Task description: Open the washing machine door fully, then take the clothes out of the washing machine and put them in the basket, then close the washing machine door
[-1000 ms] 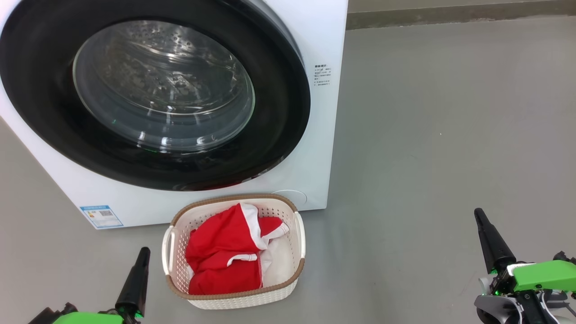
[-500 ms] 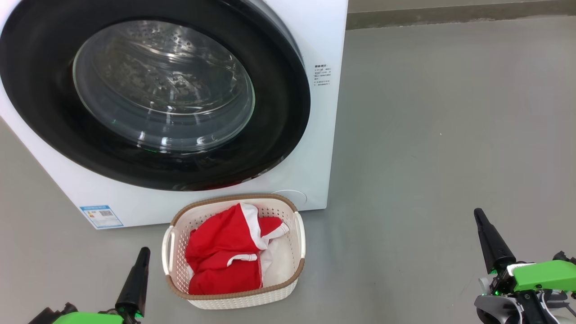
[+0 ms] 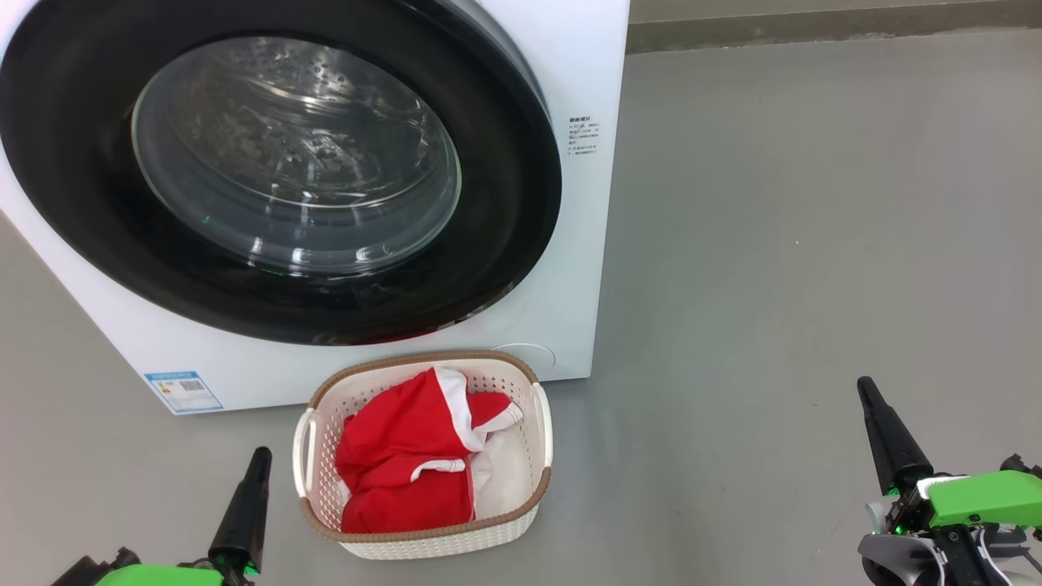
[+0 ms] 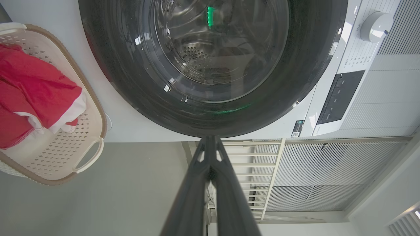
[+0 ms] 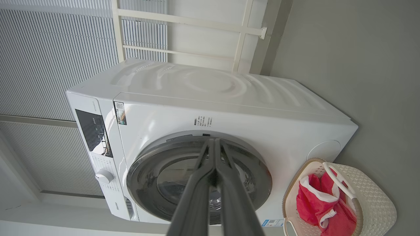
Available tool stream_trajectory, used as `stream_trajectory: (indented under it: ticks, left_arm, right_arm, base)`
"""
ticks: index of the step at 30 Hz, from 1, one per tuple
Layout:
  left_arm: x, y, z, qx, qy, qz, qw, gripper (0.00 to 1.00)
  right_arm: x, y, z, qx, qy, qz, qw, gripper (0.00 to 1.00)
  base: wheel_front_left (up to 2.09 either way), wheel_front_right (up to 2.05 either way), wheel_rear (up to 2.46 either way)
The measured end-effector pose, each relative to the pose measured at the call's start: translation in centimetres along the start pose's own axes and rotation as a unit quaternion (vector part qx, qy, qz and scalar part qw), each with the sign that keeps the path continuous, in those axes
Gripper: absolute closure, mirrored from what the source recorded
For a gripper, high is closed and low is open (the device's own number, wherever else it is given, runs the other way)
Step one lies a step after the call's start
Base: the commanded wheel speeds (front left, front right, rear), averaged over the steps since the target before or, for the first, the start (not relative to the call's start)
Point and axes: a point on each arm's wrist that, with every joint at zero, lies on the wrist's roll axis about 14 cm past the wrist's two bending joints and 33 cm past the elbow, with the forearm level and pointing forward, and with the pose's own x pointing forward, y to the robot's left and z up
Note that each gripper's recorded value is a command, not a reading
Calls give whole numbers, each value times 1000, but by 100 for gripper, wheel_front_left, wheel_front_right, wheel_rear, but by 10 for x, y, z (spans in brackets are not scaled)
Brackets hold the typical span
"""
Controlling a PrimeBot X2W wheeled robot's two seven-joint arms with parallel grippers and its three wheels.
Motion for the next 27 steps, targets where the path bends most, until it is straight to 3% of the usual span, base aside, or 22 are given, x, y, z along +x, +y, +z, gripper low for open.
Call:
stream_trajectory:
  ticks: [27]
  left_arm:
    - [0, 0, 0, 0, 0, 0, 1000, 100]
  right_arm:
    - [0, 0, 0, 1, 0, 0, 1000, 100]
  base:
    - [0, 0, 0]
